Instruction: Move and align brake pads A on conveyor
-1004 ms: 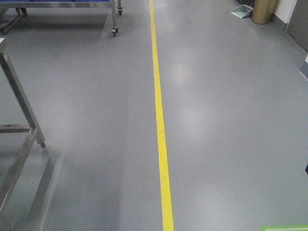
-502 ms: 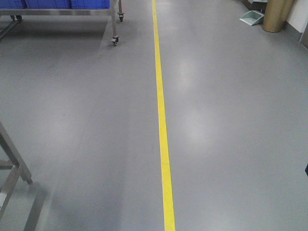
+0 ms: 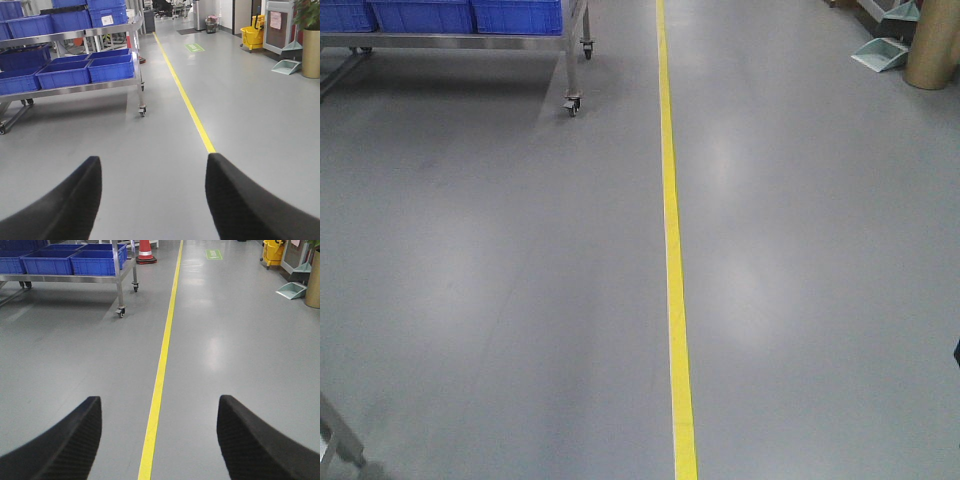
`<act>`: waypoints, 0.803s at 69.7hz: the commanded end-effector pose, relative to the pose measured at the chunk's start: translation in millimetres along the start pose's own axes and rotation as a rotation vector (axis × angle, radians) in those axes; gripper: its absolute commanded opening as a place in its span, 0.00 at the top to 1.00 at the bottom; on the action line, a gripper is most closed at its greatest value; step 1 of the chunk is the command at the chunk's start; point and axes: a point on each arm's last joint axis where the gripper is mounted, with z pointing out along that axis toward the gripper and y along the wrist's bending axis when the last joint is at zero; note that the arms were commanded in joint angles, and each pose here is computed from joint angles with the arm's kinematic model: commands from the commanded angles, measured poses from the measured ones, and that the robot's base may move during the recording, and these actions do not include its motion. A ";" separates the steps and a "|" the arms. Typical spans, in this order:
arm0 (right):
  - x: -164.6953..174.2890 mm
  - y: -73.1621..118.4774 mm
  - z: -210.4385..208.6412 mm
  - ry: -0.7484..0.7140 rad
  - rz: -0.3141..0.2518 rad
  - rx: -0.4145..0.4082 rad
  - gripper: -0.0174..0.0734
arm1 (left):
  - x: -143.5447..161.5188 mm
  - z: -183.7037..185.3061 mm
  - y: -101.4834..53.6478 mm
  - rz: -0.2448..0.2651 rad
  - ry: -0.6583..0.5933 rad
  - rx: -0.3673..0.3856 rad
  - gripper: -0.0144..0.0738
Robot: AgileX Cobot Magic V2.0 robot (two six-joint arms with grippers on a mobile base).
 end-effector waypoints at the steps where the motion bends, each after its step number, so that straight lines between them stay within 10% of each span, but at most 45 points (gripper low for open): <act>1: -15.2 -0.5 -1.7 -0.090 -0.010 0.007 0.29 | -15.1 -0.2 1.1 -0.002 -0.090 -0.007 0.33; 56: -14.8 -0.5 -1.7 -0.086 -0.010 0.007 0.29 | -15.1 -0.2 1.1 -0.002 -0.090 -0.007 0.33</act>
